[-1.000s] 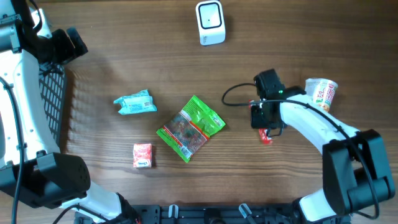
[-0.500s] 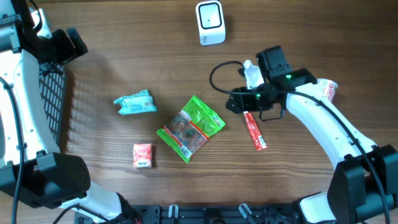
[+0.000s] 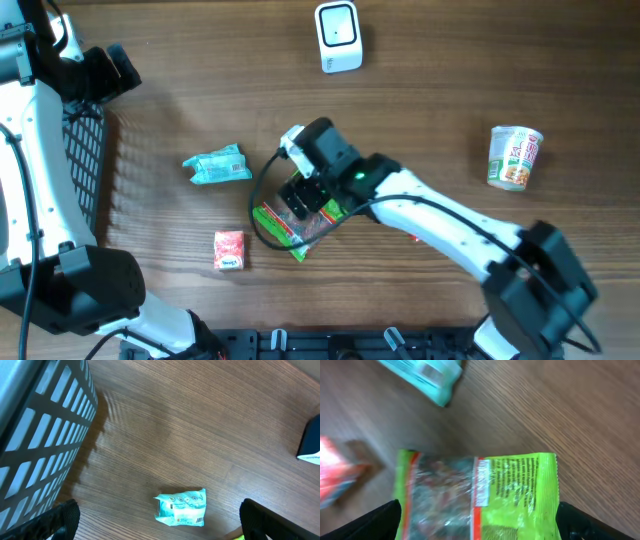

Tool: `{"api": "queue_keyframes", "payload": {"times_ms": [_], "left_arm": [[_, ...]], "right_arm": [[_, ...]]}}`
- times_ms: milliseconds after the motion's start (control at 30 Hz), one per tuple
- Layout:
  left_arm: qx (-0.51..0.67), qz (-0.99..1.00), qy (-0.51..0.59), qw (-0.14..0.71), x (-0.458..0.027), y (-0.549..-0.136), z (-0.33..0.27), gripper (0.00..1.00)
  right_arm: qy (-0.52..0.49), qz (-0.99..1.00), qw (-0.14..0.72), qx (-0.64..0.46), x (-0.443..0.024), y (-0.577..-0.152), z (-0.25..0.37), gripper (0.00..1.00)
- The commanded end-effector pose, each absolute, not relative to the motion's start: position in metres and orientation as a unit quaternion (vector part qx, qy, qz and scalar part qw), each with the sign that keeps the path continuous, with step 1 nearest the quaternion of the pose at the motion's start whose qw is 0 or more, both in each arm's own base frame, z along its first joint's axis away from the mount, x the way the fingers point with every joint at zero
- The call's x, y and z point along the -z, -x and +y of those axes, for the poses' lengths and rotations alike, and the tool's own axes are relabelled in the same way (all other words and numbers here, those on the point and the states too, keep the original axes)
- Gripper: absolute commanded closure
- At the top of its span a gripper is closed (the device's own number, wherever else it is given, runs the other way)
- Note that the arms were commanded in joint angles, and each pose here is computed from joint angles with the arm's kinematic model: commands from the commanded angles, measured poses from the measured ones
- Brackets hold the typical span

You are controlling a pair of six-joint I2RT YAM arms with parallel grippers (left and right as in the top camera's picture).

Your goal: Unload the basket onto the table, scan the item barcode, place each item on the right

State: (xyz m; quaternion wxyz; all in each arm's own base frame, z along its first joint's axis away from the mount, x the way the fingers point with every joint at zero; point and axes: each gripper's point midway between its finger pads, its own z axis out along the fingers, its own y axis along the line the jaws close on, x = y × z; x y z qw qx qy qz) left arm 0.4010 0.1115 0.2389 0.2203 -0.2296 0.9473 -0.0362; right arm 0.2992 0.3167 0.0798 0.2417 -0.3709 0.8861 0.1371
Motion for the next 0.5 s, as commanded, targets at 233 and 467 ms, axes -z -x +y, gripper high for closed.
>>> {"api": "queue_keyframes", "payload": {"times_ms": [233,467], "left_arm": [[0.041,0.948,0.228,0.219,-0.238,-0.401,0.111,0.00],[0.041,0.948,0.228,0.219,-0.238,-0.401,0.111,0.00]], "right_arm": [[0.342,0.930,0.127,-0.053,0.006,-0.286,0.283,0.01],[0.241,0.964,0.098,-0.047,0.009,-0.302,0.243,0.00]]}}
